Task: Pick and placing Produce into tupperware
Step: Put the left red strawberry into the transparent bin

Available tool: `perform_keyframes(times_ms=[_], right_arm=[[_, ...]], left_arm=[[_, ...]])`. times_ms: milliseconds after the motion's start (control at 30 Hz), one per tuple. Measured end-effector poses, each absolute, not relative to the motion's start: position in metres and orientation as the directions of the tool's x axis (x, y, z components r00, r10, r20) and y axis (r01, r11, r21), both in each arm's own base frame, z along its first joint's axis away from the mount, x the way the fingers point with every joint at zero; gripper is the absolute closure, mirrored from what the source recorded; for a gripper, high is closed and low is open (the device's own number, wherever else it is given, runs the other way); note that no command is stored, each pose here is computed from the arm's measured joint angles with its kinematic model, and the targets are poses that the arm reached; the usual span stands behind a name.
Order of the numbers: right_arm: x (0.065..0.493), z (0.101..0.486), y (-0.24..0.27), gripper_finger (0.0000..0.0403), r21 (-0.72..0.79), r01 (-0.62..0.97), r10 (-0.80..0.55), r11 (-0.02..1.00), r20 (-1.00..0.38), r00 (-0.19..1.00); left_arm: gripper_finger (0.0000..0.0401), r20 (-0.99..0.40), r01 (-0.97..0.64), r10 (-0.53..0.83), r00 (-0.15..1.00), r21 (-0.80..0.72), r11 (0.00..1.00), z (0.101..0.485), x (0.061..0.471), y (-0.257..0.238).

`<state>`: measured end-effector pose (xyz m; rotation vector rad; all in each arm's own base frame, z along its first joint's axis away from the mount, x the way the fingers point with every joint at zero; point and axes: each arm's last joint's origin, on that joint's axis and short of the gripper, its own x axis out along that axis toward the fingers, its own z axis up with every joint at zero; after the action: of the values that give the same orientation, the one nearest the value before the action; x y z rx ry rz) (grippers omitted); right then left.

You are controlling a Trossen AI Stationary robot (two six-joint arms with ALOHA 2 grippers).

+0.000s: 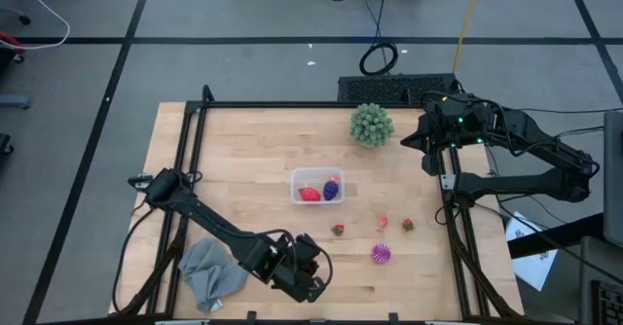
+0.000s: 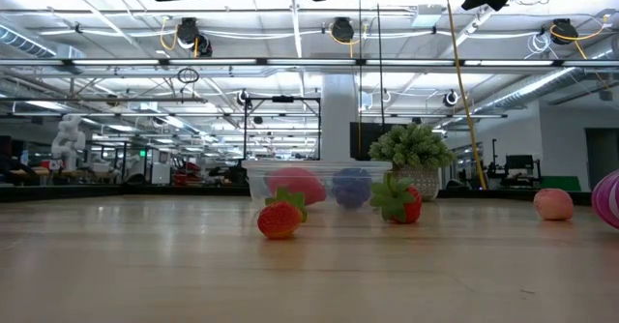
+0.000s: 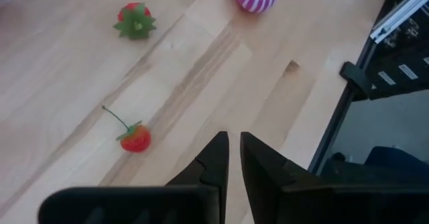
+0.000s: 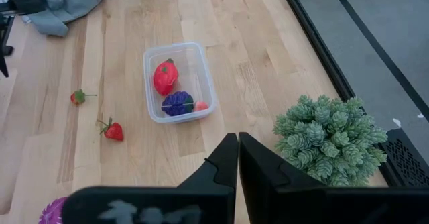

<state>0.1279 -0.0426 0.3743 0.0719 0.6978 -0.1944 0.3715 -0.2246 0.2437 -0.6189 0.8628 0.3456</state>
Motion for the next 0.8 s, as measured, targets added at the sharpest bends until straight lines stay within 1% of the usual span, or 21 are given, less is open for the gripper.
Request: perform_keyframes(times_ms=[367,500,633,700,800], right_arm=[[0.128,0.374,-0.043,0.0399,0.000,0.201,-0.154,0.980,-0.645,0.749],[0.128,0.374,-0.043,0.0399,0.000,0.201,-0.154,0.980,-0.645,0.749],[0.128,0.374,-0.043,0.0399,-0.001,0.200,-0.153,0.980,-0.645,0.749],[0.128,0.374,-0.043,0.0399,-0.001,0.200,-0.153,0.980,-0.645,0.749],[0.128,0.374,-0.043,0.0399,-0.001,0.200,-0.154,0.980,-0.645,0.749]], left_arm=[[0.0359,-0.781,-0.523,0.036,0.623,-0.382,0.762,0.244,0.374,-0.224],[0.0359,-0.809,-0.618,0.067,0.584,-0.389,0.683,0.242,0.373,-0.216],[0.0361,-0.877,-0.769,0.147,0.457,-0.307,0.560,0.235,0.362,-0.205],[0.0370,-0.895,-0.813,0.168,0.414,-0.280,0.511,0.233,0.358,-0.202],[0.0394,-0.911,-0.838,0.132,0.391,-0.293,0.460,0.232,0.358,-0.201]])
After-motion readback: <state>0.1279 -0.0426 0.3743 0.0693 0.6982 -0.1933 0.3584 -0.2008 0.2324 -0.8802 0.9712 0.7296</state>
